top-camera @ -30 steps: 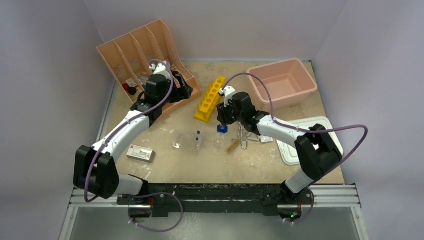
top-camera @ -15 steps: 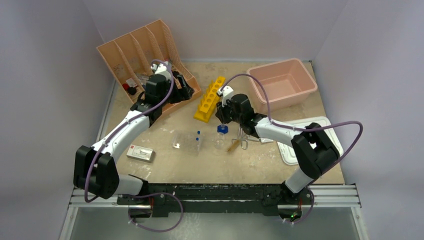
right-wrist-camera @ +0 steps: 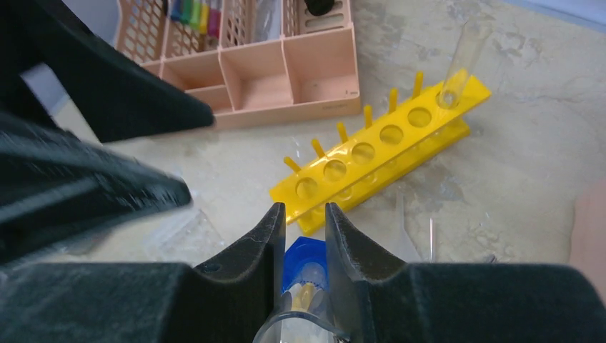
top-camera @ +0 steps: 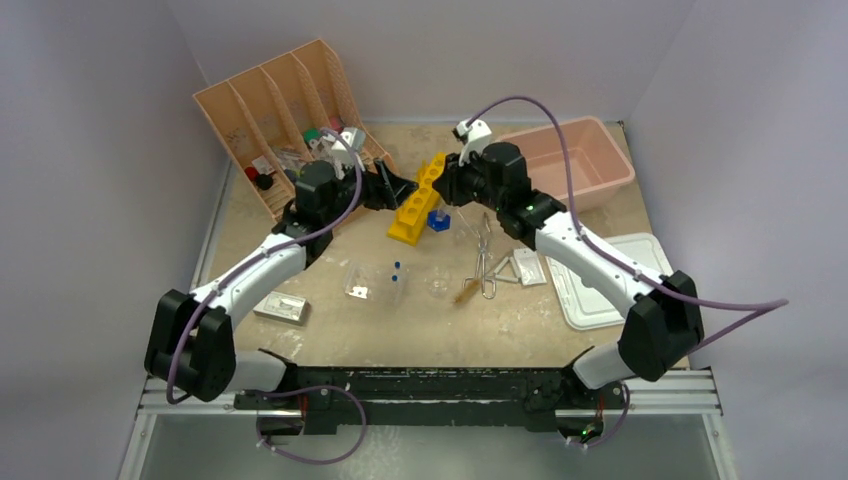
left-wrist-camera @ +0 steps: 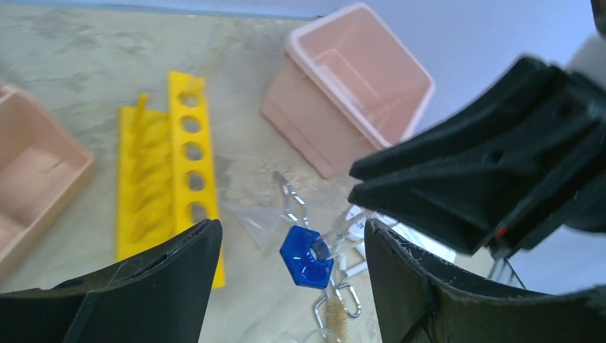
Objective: Organize the chemistry lab equipment
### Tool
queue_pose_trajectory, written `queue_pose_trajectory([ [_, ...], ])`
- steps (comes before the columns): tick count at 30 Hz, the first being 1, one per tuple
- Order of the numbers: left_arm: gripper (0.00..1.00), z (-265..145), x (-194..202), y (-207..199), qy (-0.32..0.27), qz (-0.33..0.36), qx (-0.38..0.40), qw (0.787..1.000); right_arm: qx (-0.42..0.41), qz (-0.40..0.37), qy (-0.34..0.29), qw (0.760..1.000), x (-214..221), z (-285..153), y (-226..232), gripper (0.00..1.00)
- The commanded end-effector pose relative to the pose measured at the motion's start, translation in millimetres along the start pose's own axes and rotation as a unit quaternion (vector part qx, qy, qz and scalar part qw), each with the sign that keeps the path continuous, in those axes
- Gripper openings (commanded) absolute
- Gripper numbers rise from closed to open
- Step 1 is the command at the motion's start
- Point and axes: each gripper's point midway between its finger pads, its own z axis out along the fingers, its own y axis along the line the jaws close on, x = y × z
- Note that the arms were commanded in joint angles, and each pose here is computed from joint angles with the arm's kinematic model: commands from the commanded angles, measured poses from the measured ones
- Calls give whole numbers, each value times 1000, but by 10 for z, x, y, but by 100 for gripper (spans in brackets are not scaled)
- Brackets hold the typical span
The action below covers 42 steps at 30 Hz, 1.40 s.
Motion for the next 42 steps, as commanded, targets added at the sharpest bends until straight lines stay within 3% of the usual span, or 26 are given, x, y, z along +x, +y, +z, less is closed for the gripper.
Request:
queue_pose_trajectory([
  [1,72,124,-65,-553,-41,55,143,987,-36,63,-5,997,-391,-284,68,19],
  [4,70,207,77,-839,-26,83,202,976,-59,95,4,994,-480,-377,66,19],
  [13,66,324,404,-1144,26,111,281,953,-123,156,24,980,-565,-550,126,19],
  [18,57,420,602,-1155,56,144,276,948,-148,171,36,973,-561,-586,193,19],
  [24,23,415,606,-1202,85,176,287,938,-153,190,42,969,-579,-617,194,20],
  [27,0,399,620,-1208,98,185,290,934,-141,207,43,967,-580,-629,165,30],
  [31,0,434,513,-1244,86,161,278,943,-94,242,33,965,-533,-651,40,61],
  [34,0,463,389,-1278,66,140,266,951,-67,261,15,963,-481,-666,-49,67],
  [37,0,473,313,-1306,56,124,261,956,-59,277,11,959,-448,-649,-74,65],
  [42,0,500,241,-1331,48,108,255,960,-53,305,2,951,-378,-592,-110,51],
])
